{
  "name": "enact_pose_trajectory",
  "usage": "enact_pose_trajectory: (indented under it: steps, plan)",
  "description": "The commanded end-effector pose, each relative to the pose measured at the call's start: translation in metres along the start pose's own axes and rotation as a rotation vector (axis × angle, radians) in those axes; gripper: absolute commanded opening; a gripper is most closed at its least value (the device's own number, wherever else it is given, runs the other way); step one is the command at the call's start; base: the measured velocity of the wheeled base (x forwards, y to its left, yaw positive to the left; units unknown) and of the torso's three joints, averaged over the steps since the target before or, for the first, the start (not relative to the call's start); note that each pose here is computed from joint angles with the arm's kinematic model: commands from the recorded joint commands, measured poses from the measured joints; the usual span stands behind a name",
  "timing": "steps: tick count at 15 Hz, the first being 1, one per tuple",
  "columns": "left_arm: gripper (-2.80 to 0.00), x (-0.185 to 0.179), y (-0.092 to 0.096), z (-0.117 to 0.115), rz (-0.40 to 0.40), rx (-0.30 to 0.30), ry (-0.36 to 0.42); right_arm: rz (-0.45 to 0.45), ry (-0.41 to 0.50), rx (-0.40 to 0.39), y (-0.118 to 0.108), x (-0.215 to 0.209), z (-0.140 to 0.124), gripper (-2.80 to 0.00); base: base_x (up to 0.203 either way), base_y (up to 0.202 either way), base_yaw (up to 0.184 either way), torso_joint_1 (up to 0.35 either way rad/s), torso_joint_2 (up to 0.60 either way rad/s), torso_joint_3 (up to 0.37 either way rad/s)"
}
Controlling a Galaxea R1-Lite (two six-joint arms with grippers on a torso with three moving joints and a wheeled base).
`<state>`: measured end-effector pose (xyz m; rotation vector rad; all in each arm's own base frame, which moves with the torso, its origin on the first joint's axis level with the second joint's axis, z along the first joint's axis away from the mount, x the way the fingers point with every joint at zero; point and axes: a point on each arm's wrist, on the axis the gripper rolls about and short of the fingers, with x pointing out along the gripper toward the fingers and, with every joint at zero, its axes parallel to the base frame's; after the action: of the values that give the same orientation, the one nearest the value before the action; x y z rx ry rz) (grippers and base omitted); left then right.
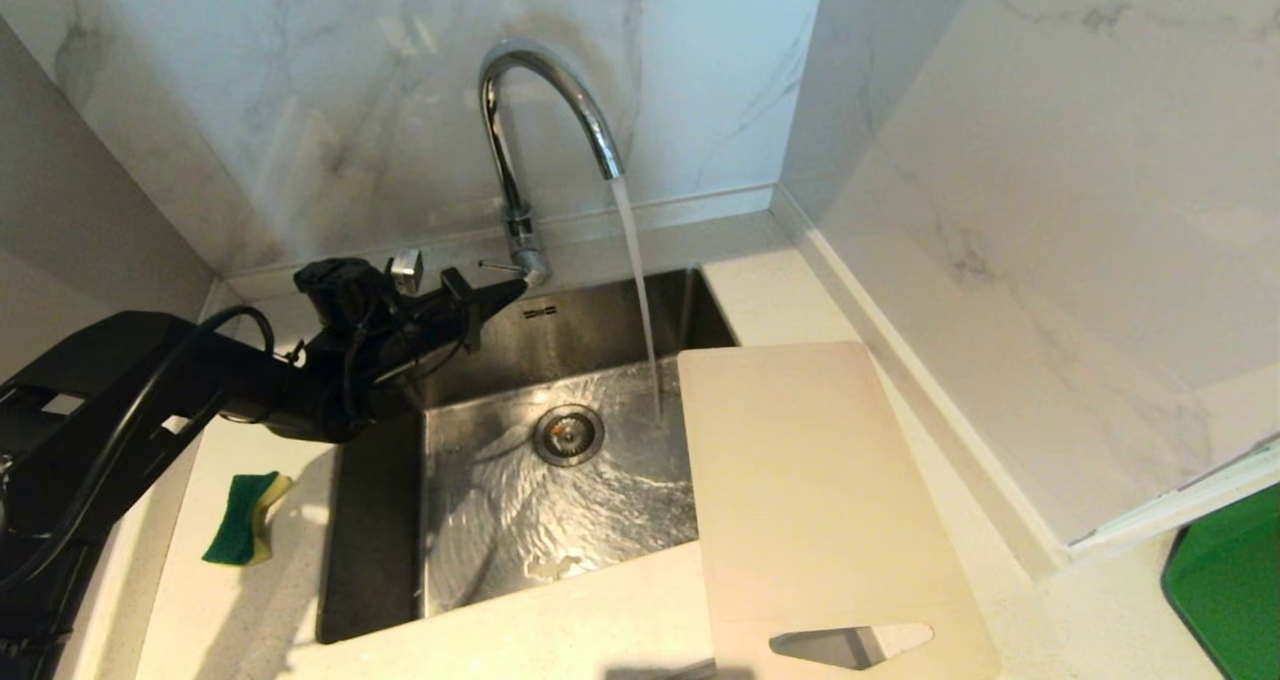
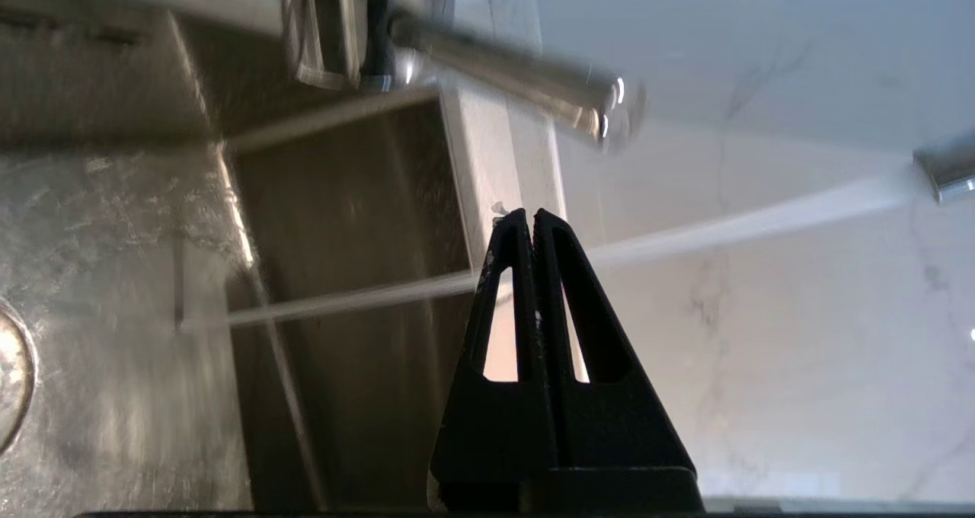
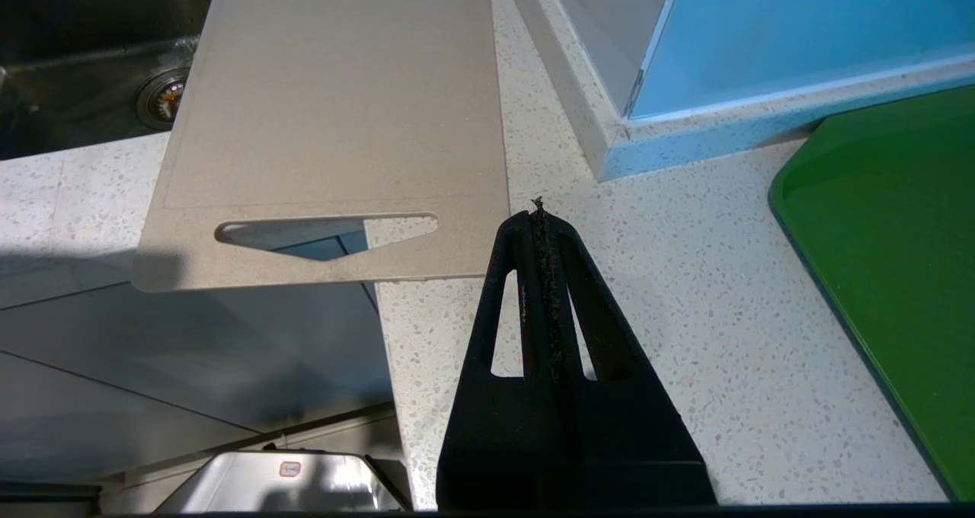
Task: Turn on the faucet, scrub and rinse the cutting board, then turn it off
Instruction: Turn off the tap
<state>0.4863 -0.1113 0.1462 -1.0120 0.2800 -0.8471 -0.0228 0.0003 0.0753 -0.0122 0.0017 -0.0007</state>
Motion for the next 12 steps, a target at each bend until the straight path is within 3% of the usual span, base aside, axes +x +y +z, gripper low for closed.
enact_pose_trajectory:
  steps: [1,12]
  plan:
    - [-2.80,0.006,0.004,0.004,-0.017,-0.002,-0.017,0.001,0.000,0.000,0.000,0.000,0.000,-2.80,0.000,0.000,0.000,0.000,0.00,0.000]
    - [-2.80,0.017,0.017,0.024,-0.029,-0.043,-0.054,0.001,0.000,-0.002,0.000,0.000,0.000,-2.80,0.000,0.000,0.000,0.000,0.00,0.000]
